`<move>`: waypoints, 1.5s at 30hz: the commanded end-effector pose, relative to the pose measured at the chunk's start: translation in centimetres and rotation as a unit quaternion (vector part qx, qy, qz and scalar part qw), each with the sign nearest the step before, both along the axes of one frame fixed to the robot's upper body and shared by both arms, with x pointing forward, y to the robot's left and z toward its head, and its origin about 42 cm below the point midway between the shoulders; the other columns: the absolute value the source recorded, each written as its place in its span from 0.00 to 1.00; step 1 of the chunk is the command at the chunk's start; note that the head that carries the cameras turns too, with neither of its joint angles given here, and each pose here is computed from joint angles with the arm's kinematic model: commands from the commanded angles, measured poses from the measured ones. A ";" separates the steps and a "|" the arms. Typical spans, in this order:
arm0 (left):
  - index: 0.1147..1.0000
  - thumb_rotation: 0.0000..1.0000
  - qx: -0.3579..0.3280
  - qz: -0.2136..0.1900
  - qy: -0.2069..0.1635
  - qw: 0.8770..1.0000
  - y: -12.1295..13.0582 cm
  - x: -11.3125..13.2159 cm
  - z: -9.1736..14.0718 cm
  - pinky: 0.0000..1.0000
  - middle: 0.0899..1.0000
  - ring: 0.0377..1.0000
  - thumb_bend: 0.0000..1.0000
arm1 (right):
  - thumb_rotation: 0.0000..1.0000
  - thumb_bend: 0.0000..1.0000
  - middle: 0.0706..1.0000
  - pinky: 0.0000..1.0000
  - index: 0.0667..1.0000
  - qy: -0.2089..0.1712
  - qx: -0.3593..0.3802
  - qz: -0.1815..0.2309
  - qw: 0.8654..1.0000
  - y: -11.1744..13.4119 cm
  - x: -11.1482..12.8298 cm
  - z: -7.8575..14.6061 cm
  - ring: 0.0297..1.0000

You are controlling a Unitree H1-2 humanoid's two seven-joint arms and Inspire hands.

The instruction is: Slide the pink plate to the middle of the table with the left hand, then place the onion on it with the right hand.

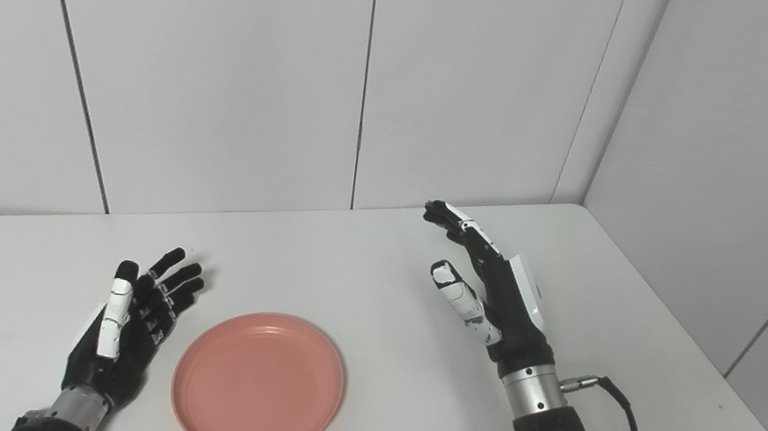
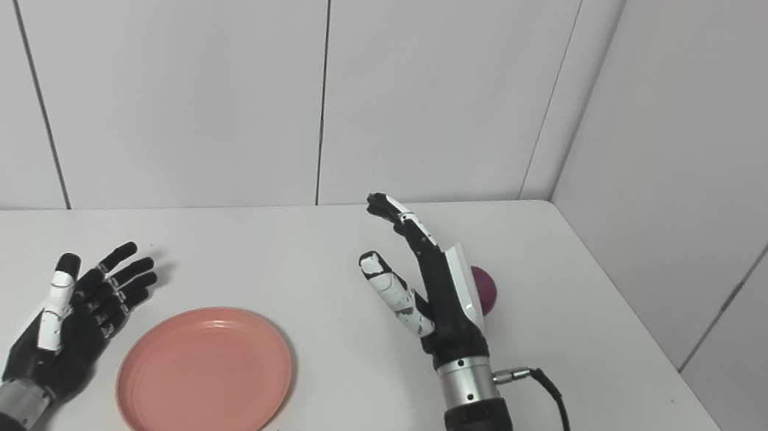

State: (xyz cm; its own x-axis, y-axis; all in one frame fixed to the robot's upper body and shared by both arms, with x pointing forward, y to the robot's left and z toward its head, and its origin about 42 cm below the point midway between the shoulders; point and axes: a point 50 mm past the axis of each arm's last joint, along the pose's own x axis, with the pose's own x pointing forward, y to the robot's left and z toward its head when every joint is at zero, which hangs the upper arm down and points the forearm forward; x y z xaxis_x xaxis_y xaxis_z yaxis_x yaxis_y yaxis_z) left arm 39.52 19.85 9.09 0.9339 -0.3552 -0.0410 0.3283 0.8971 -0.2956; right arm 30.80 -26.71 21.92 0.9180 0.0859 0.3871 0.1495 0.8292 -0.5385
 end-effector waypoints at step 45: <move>0.90 0.99 -0.029 -0.010 0.082 0.996 0.6 -3.1 -3.8 0.99 0.85 0.91 0.63 | 0.57 0.97 0.67 0.48 0.70 0.103 -0.393 -0.165 0.899 -11.4 9.8 -3.8 0.59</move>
State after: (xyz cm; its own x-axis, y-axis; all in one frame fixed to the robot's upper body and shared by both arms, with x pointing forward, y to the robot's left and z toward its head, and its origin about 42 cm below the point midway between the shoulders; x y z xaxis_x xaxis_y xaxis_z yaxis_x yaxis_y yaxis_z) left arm 39.07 20.12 9.21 0.9267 -0.3745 -0.0322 0.3410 0.8737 -0.3470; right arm 39.75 -37.68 16.17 0.9969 -0.0093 0.0777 0.0782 0.1125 -0.9906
